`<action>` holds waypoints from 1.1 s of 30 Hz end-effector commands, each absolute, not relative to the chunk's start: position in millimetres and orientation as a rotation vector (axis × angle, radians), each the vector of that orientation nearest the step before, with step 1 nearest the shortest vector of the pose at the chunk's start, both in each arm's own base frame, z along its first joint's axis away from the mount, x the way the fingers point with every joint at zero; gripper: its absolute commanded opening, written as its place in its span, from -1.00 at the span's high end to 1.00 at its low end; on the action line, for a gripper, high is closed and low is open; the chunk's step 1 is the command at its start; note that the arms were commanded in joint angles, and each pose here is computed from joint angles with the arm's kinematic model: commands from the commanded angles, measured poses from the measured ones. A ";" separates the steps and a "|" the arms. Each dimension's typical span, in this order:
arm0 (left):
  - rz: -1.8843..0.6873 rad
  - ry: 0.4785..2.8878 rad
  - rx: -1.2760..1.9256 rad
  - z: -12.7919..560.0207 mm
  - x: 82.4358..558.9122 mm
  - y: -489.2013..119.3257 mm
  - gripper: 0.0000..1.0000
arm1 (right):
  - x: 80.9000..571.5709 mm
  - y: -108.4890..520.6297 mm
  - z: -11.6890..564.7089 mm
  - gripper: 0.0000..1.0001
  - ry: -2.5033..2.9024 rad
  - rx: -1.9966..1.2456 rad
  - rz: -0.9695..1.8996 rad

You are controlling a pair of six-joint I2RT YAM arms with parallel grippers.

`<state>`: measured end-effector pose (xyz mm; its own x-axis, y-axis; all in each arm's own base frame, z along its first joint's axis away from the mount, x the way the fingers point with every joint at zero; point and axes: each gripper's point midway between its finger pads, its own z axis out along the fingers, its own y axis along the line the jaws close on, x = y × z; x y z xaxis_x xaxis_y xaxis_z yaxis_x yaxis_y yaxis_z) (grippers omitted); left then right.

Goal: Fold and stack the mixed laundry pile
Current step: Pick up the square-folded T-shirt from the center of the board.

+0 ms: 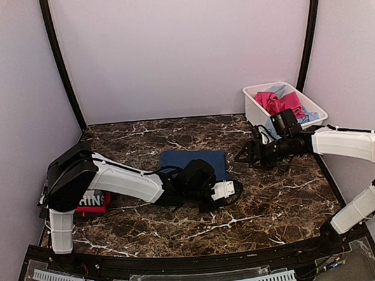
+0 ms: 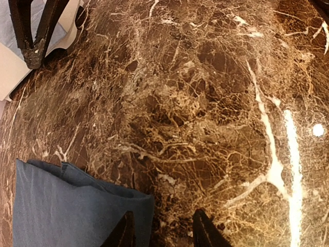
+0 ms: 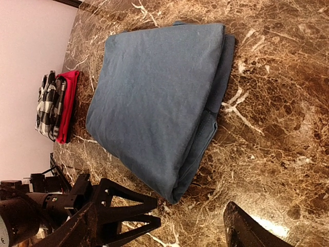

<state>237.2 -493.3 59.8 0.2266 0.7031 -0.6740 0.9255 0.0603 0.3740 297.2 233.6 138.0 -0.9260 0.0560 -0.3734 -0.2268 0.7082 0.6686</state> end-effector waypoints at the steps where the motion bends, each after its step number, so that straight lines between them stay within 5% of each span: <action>1: -0.329 1.506 1.715 53.4 243.5 -504.8 0.22 | 297.9 231.9 144.6 -0.61 2.505 -0.118 1.089; 13: -0.300 1.553 1.696 34.3 250.9 -501.3 0.44 | 289.9 229.7 131.5 -0.57 2.525 -0.085 1.107; 19: -0.249 1.487 1.661 67.8 255.7 -499.7 0.42 | 287.2 230.0 127.8 -0.56 2.523 -0.071 1.127; 30: -0.218 1.550 1.692 37.2 275.1 -491.3 0.42 | 284.3 230.4 120.8 -0.53 2.532 -0.050 1.147; 33: -0.223 1.544 1.710 32.5 275.4 -492.1 0.62 | 284.0 229.6 116.4 -0.52 2.542 -0.027 1.145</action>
<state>268.9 -491.6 33.1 0.2300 0.7516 -0.6182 0.8983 0.0803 0.4319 279.9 228.6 112.9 -0.9454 0.1041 -0.3088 -0.1549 0.6900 0.7070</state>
